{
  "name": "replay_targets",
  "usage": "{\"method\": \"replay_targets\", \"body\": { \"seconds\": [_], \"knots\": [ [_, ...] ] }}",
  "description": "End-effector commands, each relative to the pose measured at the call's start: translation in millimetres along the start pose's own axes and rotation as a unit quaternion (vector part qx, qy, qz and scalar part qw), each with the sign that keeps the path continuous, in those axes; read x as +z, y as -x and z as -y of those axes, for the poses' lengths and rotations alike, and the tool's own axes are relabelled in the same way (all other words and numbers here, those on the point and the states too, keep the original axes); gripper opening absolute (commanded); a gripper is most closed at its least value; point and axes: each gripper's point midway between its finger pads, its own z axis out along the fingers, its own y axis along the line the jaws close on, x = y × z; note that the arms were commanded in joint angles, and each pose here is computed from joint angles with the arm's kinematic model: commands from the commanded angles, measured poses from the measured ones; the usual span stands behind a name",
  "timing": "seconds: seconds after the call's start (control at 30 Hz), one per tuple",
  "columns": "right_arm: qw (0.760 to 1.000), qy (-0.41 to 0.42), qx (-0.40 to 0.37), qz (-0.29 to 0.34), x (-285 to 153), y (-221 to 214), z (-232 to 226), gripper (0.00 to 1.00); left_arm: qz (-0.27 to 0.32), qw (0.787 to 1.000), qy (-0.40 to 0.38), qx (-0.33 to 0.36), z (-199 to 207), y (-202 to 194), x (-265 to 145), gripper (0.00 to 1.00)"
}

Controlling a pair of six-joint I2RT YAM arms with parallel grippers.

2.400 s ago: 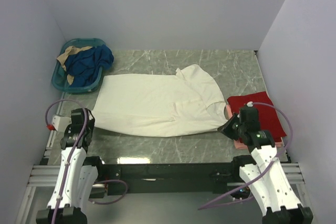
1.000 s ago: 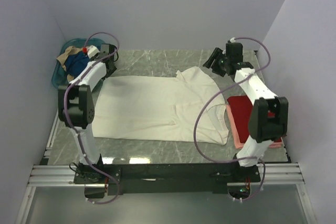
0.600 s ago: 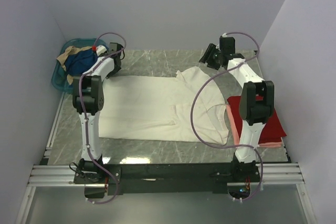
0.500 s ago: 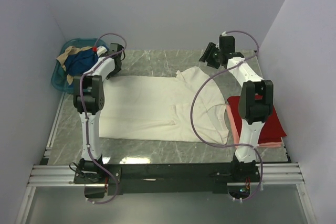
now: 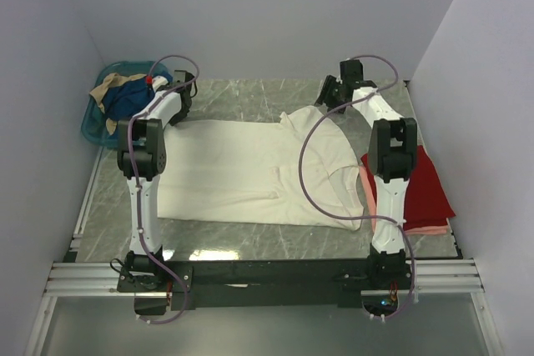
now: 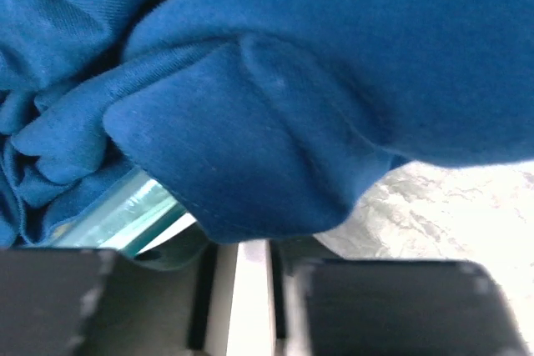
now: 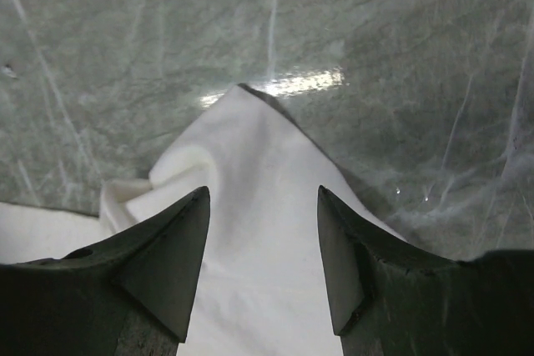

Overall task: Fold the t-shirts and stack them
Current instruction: Fold the tshirt

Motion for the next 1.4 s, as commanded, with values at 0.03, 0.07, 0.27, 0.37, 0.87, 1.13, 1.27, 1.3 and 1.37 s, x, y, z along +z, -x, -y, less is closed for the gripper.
{"method": "replay_targets", "body": {
  "seconds": [0.03,0.07,0.27,0.37,0.87,1.13,1.27,1.3,1.37],
  "knots": [
    [1.000,-0.021,-0.002,0.000,2,10,10,0.61,-0.007,1.000,-0.010,-0.005,3,1,1,0.16],
    [1.000,-0.020,-0.004,-0.001,4,9,8,0.61,-0.009,1.000,-0.013,-0.005,4,1,1,0.13],
    [1.000,-0.020,0.003,-0.021,27,1,14,0.62,-0.017,1.000,-0.023,-0.006,3,-5,2,0.01],
    [1.000,-0.019,0.012,-0.019,27,7,10,0.62,-0.018,0.999,-0.027,-0.006,3,-6,1,0.01],
    [0.999,-0.024,0.042,-0.023,52,-10,-21,0.62,-0.030,0.999,-0.041,-0.012,1,-8,4,0.01],
    [0.997,-0.055,0.049,-0.031,56,-20,-10,0.57,-0.032,0.998,-0.047,-0.013,1,-9,4,0.01],
    [0.996,-0.059,0.052,-0.036,53,-26,-7,0.42,-0.030,0.998,-0.047,-0.013,-1,-9,3,0.01],
    [0.996,-0.061,0.051,-0.034,53,-27,-7,0.32,-0.029,0.998,-0.047,-0.014,-1,-8,2,0.01],
    [0.996,-0.066,0.050,-0.028,47,-23,-5,0.21,-0.025,0.998,-0.052,-0.015,0,-5,0,0.01]
  ]
}}
